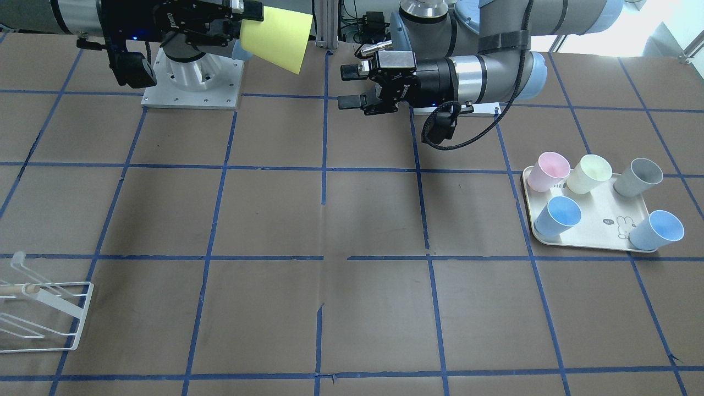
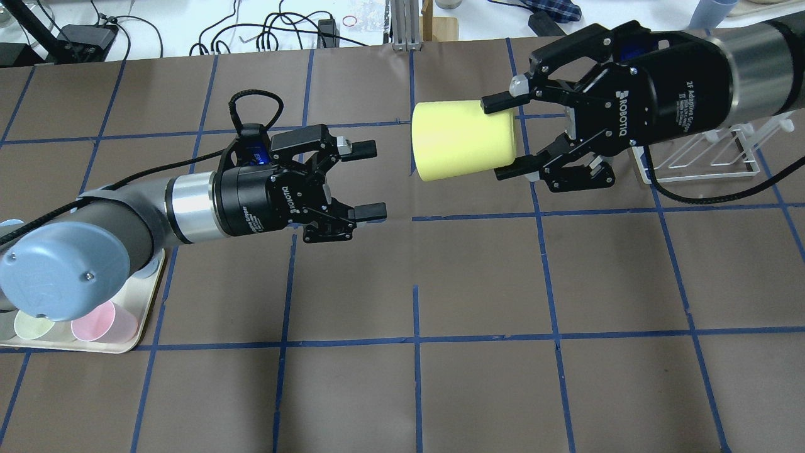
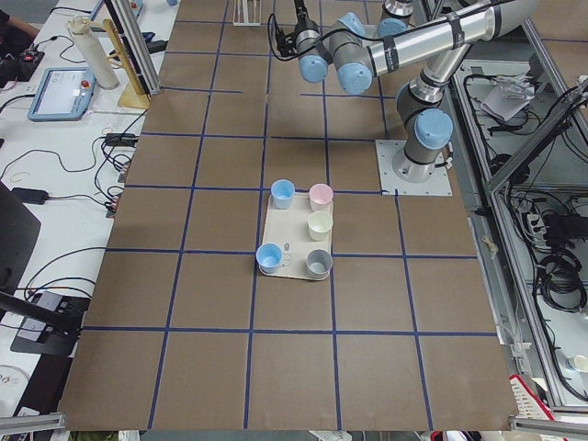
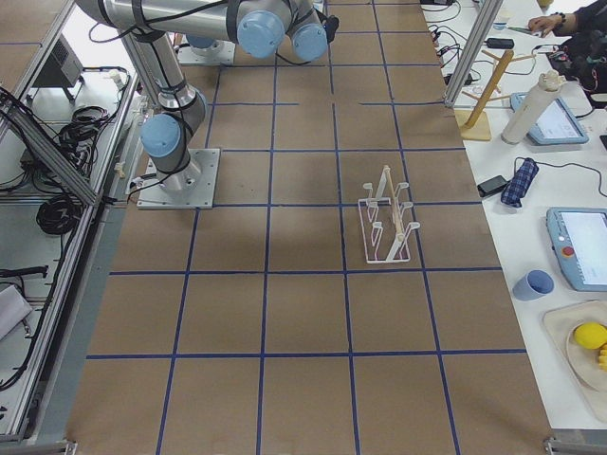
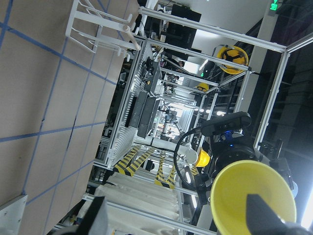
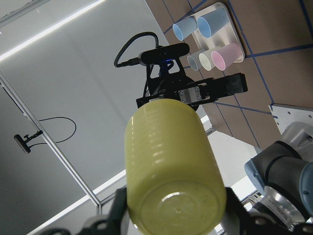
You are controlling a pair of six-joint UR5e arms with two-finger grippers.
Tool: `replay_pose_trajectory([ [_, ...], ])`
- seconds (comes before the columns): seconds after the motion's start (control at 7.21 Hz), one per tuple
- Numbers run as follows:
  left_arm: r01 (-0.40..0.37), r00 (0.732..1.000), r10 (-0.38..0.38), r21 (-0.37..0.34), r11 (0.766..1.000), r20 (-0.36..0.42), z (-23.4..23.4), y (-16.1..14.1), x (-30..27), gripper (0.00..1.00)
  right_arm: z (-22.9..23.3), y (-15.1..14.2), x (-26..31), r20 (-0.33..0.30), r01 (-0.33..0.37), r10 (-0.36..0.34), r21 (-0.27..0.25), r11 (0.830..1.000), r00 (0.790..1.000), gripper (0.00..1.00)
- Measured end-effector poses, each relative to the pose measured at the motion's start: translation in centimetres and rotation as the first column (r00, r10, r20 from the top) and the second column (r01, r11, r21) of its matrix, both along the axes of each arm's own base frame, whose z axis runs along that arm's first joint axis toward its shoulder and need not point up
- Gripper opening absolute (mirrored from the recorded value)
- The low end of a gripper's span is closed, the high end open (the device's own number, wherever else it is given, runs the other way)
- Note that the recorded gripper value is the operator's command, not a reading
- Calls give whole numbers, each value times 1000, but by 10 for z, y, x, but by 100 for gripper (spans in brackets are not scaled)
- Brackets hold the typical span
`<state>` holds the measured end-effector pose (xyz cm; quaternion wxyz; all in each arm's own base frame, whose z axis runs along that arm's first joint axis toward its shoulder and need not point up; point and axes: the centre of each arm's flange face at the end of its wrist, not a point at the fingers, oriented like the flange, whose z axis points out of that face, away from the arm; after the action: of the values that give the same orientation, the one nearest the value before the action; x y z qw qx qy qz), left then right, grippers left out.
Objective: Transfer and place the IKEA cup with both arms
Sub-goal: 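Carry the yellow cup toward the center while the left gripper reaches toward it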
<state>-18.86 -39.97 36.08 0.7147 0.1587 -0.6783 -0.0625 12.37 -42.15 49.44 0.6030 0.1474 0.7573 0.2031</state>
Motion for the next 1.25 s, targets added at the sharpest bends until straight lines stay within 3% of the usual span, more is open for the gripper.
replay_pose_trajectory([
  [0.28,-29,997,29,-1,1000,-76,1,11,-17,100,-1,0,1,4,-5,5,-17,1000,1000,46],
  [0.83,25,995,-31,-58,998,-97,13,26,-46,100,-2,-1,1,5,-5,5,-21,1000,1000,46],
  [1.25,-5,989,-7,-81,997,-148,19,21,-51,100,-1,0,1,2,-11,11,-19,1000,1000,47],
])
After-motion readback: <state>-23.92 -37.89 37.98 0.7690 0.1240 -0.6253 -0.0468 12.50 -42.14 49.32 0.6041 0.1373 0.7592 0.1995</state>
